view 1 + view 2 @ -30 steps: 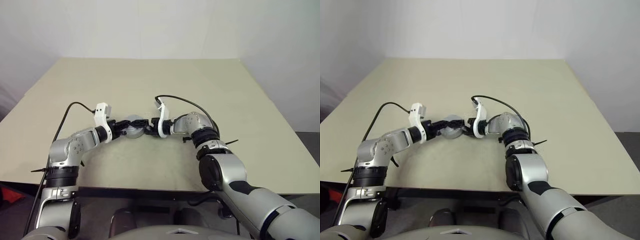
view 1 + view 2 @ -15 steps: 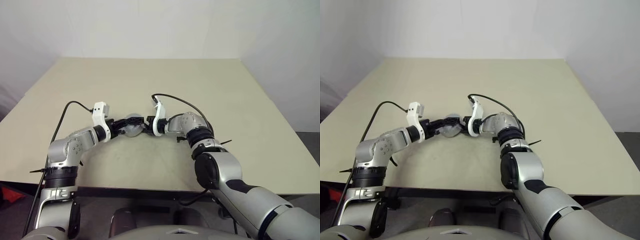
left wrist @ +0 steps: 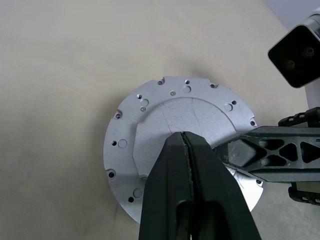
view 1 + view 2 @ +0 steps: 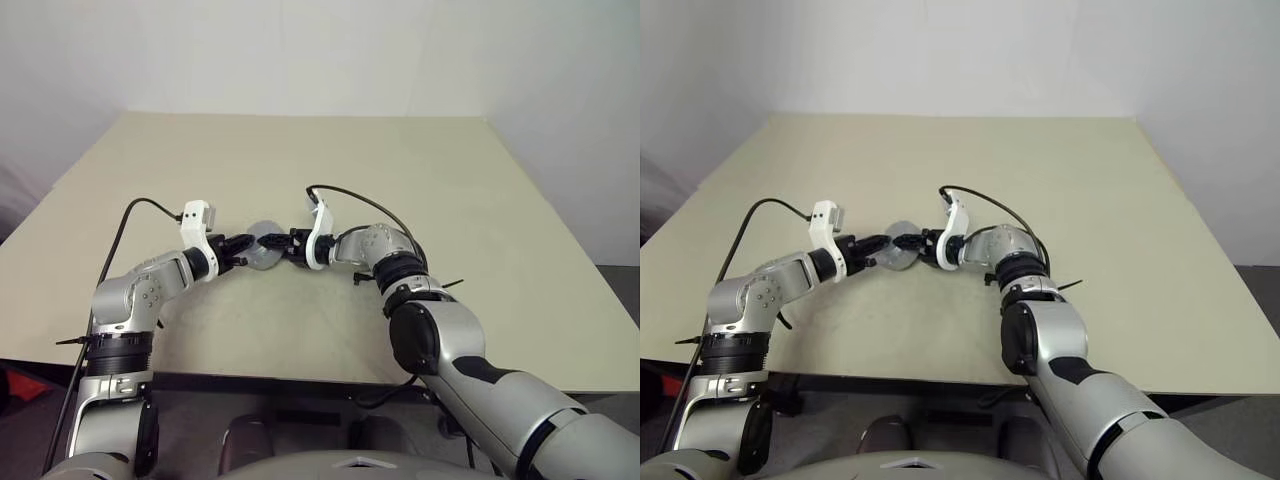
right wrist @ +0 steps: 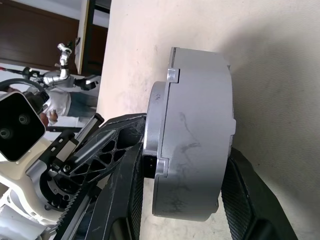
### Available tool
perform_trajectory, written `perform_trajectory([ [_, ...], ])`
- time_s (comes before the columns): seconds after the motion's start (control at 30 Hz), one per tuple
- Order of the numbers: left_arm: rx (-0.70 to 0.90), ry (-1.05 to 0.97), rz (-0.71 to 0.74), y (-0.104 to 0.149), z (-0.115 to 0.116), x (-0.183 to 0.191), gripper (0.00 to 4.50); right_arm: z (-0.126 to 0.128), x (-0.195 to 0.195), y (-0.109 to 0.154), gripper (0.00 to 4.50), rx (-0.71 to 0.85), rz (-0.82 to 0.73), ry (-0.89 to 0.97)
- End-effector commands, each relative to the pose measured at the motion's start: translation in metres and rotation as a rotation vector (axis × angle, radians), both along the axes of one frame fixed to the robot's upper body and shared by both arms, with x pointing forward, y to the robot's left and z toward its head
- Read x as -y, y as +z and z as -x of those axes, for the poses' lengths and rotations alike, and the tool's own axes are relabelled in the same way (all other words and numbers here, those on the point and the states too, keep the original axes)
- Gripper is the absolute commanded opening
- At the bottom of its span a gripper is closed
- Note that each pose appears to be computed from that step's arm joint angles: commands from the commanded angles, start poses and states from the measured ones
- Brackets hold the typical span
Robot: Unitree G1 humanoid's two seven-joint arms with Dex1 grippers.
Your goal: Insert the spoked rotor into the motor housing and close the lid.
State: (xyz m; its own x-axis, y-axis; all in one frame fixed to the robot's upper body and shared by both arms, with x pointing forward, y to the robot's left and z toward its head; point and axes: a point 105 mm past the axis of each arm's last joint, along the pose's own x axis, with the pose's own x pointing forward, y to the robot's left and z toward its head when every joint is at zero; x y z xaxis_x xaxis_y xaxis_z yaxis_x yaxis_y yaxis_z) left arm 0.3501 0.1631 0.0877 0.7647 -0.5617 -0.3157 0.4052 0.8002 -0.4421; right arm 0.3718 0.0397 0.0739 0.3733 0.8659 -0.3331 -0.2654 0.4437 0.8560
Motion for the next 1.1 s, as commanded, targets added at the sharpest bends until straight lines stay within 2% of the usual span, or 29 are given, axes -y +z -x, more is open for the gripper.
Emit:
perform_trajectory([
  [0.03, -0.054, -0.025, -0.009, -0.015, 0.004, 0.008, 0.0, -0.009, -0.016, 0.04, 2.06, 0.077, -0.117, 0.009],
  [0.17, 0.006, 0.001, 0.02, -0.005, 0.001, 0.004, 0.0, -0.013, -0.013, 0.04, 2.06, 0.062, -0.124, -0.025],
  [0.3, 0.105, 0.078, 0.168, 0.024, -0.005, -0.009, 0.0, -0.021, -0.008, 0.044, 2.06, 0.035, -0.166, -0.089],
  [0.5, 0.171, 0.155, 0.294, 0.044, -0.003, -0.029, 0.0, -0.026, -0.004, 0.047, 2.06, 0.024, -0.187, -0.136],
  [0.7, 0.216, 0.225, 0.388, 0.056, 0.003, -0.048, 0.0, -0.034, -0.001, 0.054, 2.06, 0.003, -0.237, -0.196],
  [0.93, 0.22, 0.309, 0.49, 0.055, 0.015, -0.069, 0.0, -0.044, 0.006, 0.082, 2.06, -0.01, -0.356, -0.239],
  [1.03, 0.209, 0.361, 0.505, 0.049, 0.017, -0.077, 0.63, -0.043, 0.007, 0.099, 2.06, -0.007, -0.407, -0.204],
  [1.1, 0.207, 0.384, 0.544, 0.048, 0.017, -0.08, 1.24, -0.041, 0.006, 0.107, 2.06, -0.003, -0.429, -0.177],
])
